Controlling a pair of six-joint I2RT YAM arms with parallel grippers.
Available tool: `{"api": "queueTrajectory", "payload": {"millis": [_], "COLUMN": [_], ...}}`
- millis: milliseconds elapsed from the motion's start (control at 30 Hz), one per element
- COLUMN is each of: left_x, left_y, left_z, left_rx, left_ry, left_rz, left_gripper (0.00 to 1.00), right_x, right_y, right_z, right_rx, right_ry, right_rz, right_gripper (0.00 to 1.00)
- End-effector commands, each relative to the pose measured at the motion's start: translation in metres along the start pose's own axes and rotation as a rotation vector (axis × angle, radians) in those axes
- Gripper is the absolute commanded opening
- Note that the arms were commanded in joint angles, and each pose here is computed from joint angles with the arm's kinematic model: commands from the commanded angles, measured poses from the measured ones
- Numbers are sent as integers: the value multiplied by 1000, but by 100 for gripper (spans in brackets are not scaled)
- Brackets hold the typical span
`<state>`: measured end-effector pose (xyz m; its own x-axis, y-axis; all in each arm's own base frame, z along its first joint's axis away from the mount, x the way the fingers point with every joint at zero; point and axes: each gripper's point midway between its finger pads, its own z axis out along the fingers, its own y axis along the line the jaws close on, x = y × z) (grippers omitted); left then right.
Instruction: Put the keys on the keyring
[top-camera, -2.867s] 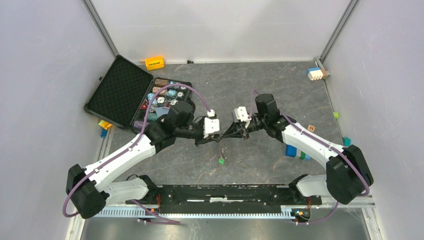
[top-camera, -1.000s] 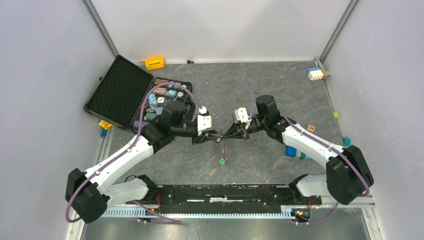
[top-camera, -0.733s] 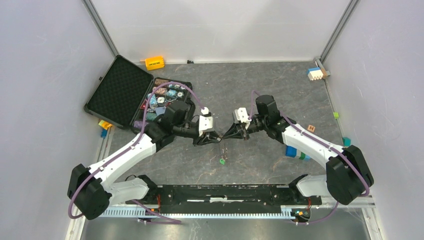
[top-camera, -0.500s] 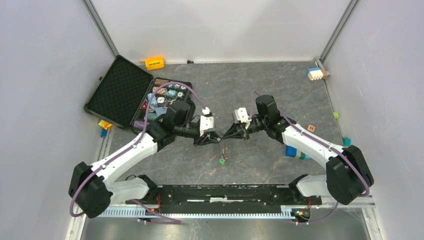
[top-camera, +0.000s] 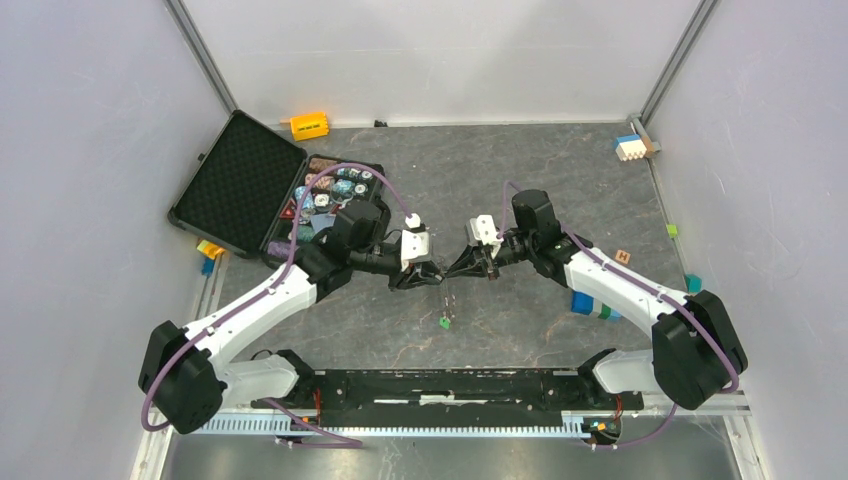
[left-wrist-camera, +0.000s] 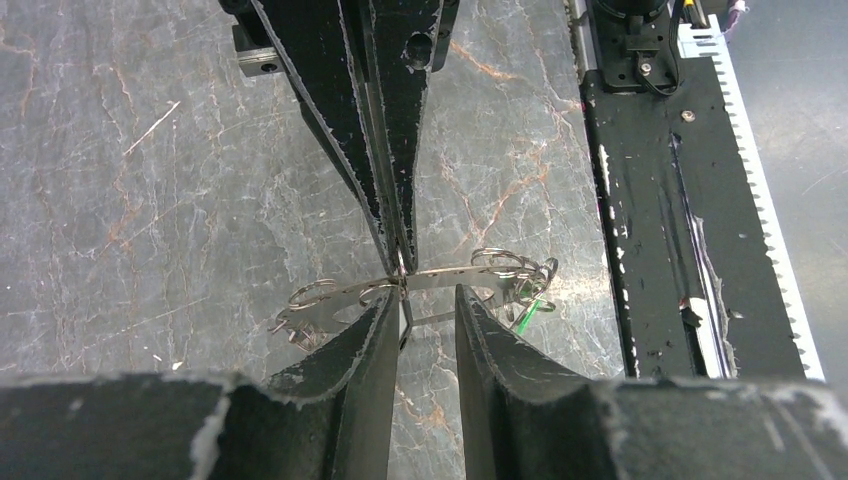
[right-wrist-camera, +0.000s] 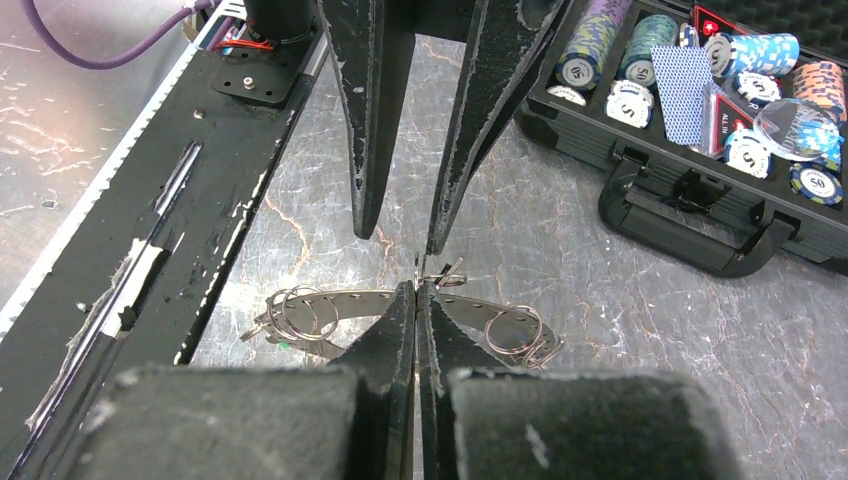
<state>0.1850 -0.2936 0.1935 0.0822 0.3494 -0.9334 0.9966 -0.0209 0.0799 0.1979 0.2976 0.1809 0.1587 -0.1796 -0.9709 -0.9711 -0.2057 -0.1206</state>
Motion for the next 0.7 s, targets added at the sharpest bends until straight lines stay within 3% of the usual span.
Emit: {"api": "queueTrajectory", "payload": {"millis": [0, 433, 667], "left_x": [-5, -3, -3], "left_y": [5, 6, 2], "left_z": [0, 1, 2], "left_rx": [-17, -20, 6], "left_ry": [-25, -28, -40], "left_rz": [42, 49, 48], "left_gripper": [34, 34, 27], "right_x": [-21, -22, -22], "right_y": [4, 7, 6], "right_z": [-1, -2, -2], "right_rx": [-22, -27, -23], "right_ry": [-52, -56, -57], "right_rz": [-68, -73, -69], "right_gripper": [0, 0, 0]}}
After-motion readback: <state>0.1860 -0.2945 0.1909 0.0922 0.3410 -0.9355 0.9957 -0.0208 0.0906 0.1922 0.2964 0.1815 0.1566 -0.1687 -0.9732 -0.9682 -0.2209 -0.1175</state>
